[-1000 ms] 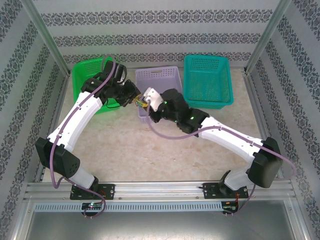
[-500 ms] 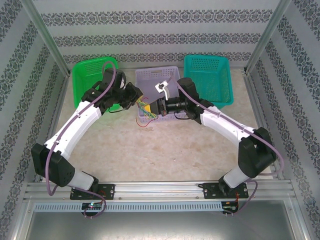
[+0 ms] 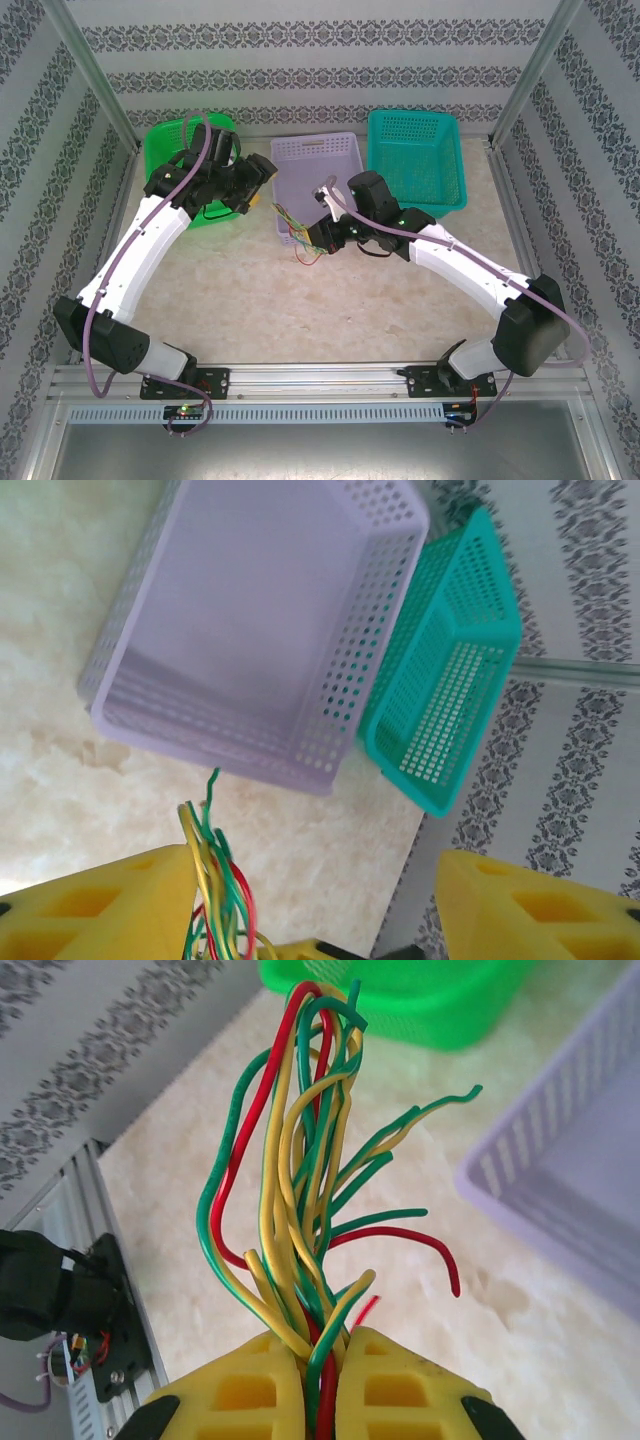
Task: Untangle the cables
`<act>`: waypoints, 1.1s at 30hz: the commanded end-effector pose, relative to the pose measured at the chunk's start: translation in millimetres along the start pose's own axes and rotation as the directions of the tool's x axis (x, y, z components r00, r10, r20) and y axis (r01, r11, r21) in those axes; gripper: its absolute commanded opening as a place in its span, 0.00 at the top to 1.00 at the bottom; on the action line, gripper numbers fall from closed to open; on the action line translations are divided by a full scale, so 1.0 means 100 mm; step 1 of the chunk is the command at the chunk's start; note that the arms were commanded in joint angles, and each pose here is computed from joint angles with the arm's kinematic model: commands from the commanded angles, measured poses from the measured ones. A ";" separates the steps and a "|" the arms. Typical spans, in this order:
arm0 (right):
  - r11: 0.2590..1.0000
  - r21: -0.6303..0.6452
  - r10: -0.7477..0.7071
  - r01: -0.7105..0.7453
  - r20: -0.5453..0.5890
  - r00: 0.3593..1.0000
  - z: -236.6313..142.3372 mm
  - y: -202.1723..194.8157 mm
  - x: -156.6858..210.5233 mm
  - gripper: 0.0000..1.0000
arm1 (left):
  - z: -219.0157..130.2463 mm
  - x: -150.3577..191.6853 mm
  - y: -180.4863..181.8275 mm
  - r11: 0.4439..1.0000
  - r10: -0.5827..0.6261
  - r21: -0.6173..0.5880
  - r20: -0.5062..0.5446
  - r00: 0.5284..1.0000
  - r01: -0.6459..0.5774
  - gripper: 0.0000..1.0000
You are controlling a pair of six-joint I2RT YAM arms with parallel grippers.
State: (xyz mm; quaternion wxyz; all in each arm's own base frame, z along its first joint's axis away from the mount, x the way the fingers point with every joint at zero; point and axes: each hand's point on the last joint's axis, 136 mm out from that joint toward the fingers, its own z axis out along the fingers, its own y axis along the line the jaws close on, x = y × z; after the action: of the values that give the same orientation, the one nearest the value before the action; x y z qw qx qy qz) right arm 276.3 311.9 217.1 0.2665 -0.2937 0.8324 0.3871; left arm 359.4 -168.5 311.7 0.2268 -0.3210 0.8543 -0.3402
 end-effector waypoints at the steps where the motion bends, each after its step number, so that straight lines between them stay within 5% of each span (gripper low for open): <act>1: 0.995 0.011 0.097 -0.097 -0.026 0.995 -0.05 -0.10 0.07 1.00 | -0.34 -0.09 -0.04 0.995 0.094 0.011 0.089 0.992 -0.096 0.40; 4: 0.988 0.019 0.152 -0.152 -0.017 0.988 -0.10 -0.16 0.04 1.00 | -0.31 0.12 -0.13 0.981 0.163 0.106 0.000 0.987 -0.162 0.61; 8: 0.969 0.012 0.247 -0.247 -0.003 0.969 -0.16 -0.24 -0.03 1.00 | -0.03 0.61 -0.13 0.957 0.253 0.196 -0.194 0.948 -0.216 0.74; 11: 0.968 -0.002 0.252 -0.252 0.006 0.968 -0.19 -0.21 -0.06 1.00 | 0.15 0.81 -0.05 0.950 0.289 0.193 -0.238 0.927 -0.246 0.68; 16: 0.986 0.056 0.155 -0.156 0.018 0.988 -0.25 -0.20 0.01 1.00 | 0.29 0.68 0.08 0.983 0.158 0.118 -0.184 0.970 -0.138 0.42; 20: 0.991 0.133 0.021 -0.020 -0.001 1.000 -0.26 -0.20 0.18 1.00 | 0.34 0.61 0.06 0.996 0.051 0.087 -0.174 0.983 -0.036 0.45; 23: 0.968 0.224 -0.110 0.113 -0.027 0.994 -0.27 -0.20 0.26 1.00 | 0.38 0.63 0.04 0.998 -0.002 0.058 -0.202 0.979 0.014 0.59; 33: 0.796 0.402 -0.454 0.453 -0.098 0.885 -0.31 -0.10 0.19 1.00 | 0.42 0.76 0.33 0.983 0.042 -0.158 -0.306 0.951 -0.094 0.70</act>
State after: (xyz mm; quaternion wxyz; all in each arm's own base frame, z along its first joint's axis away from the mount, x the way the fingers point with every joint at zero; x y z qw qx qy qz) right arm 252.6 285.1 208.2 0.3614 -0.3902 0.8239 0.1957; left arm 339.0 -232.3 263.4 0.1119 -0.2634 0.8900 -0.3551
